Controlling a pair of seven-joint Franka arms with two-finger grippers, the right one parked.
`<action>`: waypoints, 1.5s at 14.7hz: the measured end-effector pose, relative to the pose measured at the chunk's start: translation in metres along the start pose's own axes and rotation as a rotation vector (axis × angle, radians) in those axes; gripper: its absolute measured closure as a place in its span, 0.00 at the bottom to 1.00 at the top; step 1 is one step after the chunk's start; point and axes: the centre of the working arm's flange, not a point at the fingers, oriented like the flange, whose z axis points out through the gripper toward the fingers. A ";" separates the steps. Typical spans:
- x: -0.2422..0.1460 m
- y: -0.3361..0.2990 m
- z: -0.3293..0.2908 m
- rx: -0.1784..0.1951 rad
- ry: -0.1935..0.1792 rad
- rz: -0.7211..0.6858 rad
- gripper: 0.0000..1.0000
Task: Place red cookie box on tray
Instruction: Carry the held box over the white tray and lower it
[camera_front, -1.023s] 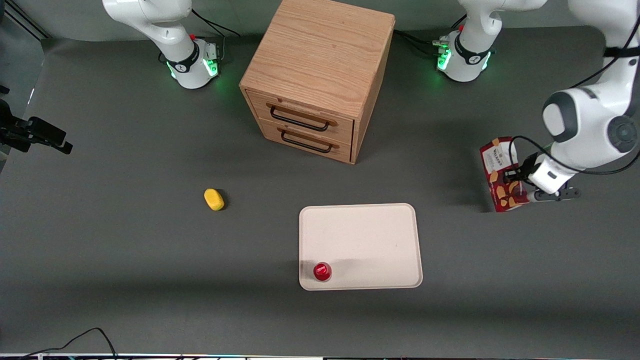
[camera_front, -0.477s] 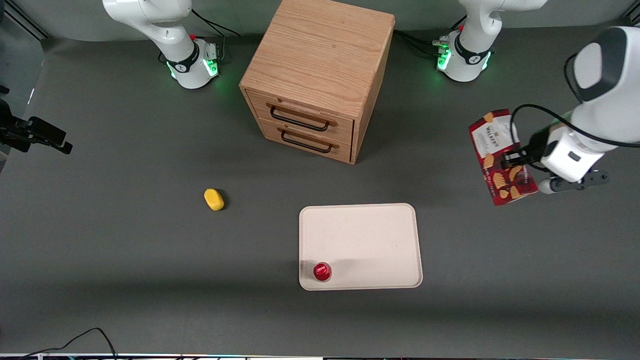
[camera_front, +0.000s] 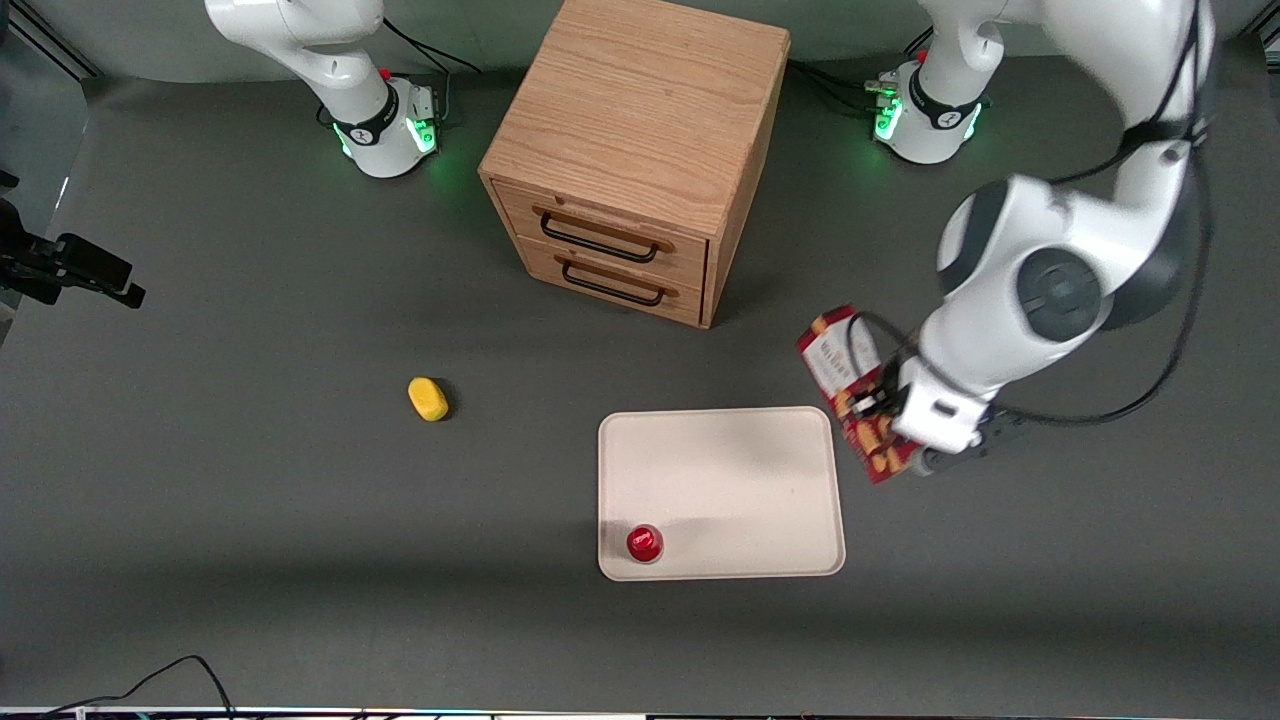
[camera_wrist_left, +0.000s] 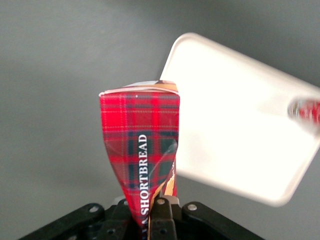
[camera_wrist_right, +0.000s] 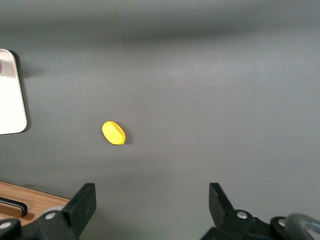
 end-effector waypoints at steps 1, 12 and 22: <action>0.000 0.011 0.029 0.006 0.028 -0.030 0.93; -0.028 0.054 0.156 0.023 0.133 0.037 0.93; -0.013 0.048 0.142 0.076 0.112 0.036 0.25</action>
